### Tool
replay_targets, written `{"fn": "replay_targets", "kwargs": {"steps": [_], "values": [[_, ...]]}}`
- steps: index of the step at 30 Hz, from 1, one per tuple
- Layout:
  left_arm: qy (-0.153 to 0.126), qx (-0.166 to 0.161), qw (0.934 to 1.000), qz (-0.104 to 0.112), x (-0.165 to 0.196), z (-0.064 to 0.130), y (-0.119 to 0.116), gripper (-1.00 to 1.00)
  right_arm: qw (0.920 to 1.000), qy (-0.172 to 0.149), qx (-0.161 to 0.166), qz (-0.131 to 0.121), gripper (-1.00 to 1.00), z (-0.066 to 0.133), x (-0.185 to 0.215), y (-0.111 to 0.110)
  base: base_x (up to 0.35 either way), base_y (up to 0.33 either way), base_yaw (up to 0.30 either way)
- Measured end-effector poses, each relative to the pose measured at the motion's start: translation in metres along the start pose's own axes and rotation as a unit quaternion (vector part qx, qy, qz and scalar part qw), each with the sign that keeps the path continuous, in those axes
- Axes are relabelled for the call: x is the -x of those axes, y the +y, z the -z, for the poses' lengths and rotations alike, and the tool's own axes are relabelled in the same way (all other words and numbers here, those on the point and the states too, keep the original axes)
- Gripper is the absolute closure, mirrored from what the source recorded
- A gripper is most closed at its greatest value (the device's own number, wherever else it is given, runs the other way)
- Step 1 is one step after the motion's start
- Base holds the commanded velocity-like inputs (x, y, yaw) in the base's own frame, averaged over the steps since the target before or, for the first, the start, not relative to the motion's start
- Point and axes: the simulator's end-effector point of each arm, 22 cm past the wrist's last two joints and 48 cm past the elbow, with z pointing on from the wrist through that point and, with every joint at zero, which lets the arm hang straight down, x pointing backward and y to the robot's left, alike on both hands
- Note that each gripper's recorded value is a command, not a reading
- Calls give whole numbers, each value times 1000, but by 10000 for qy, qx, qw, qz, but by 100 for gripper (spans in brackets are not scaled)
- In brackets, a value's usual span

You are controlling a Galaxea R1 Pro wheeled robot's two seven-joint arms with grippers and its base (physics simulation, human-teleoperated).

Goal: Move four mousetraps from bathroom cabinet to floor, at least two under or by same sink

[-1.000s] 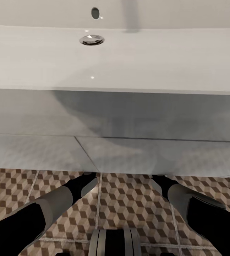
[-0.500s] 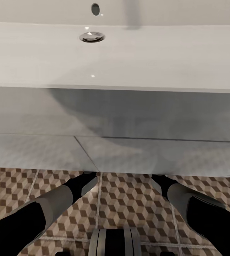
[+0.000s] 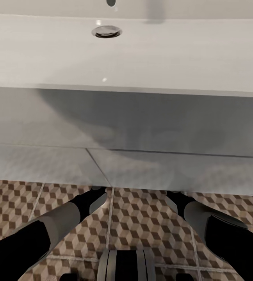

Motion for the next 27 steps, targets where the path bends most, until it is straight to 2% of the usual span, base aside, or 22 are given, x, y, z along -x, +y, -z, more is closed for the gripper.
{"fn": "replay_targets", "kwargs": {"steps": [16,27], "values": [[127,-6,9999,1,-17,-6,-1,100,9999,145,-47,-19,100,-8,-18,-4,0,0,62],[161,-136,9998,33,-23,-8,-17,100,9998,178,-61,-26,100,-13,-26,-4,0,0,58]]}}
